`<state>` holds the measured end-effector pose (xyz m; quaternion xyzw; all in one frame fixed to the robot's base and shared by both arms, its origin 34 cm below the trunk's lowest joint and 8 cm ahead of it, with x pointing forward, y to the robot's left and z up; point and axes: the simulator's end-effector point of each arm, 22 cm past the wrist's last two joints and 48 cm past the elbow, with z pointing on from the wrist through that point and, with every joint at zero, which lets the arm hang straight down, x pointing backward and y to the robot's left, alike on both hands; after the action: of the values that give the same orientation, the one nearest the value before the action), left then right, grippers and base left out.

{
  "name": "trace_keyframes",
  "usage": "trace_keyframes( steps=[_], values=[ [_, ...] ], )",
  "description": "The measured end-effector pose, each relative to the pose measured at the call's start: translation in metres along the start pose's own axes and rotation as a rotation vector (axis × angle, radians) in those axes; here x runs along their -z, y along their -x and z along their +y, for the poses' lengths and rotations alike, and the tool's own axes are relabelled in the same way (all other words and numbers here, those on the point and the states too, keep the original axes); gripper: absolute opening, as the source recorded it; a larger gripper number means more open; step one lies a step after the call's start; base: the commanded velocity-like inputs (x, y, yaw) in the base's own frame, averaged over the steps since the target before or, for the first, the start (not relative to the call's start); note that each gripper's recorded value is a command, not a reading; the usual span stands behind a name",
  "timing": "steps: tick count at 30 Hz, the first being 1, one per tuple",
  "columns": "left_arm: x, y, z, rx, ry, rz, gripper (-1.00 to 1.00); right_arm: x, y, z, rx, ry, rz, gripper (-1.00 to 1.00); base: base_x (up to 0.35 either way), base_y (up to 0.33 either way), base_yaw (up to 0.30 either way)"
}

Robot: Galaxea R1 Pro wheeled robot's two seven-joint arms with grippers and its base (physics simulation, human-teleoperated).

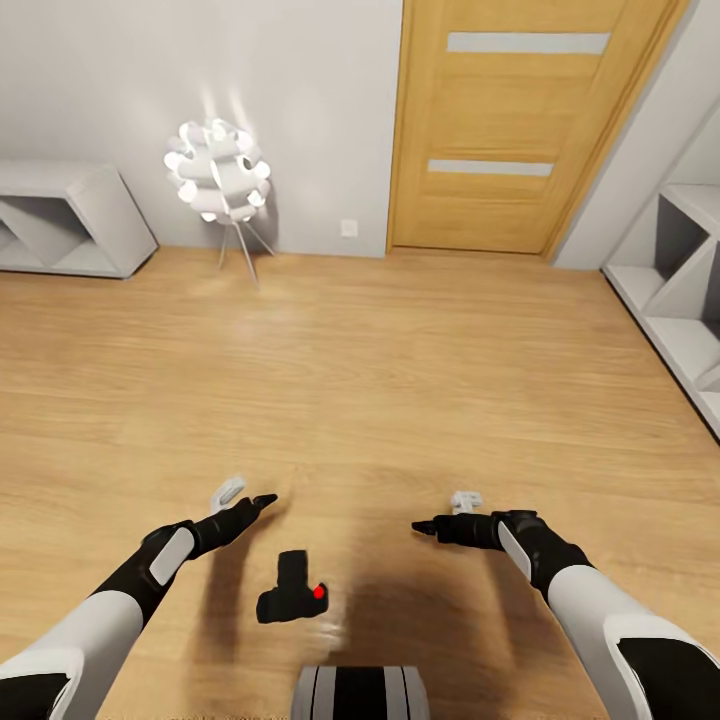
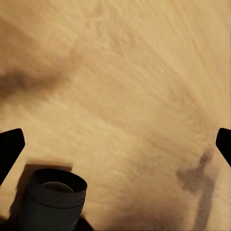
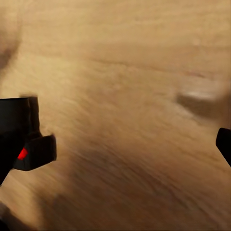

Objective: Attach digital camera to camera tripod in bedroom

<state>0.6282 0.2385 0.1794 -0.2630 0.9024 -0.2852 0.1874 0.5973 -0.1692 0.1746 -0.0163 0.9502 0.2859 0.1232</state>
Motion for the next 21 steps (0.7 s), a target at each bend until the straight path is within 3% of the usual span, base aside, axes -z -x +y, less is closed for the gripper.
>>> trace_keyframes(
  steps=[21],
  values=[
    [-0.022,-0.033,0.042,0.035,0.056,0.062,1.0,-0.03,-0.039,-0.021,-0.051,-0.002,0.069,1.0,0.0,0.0,0.0]
  ],
)
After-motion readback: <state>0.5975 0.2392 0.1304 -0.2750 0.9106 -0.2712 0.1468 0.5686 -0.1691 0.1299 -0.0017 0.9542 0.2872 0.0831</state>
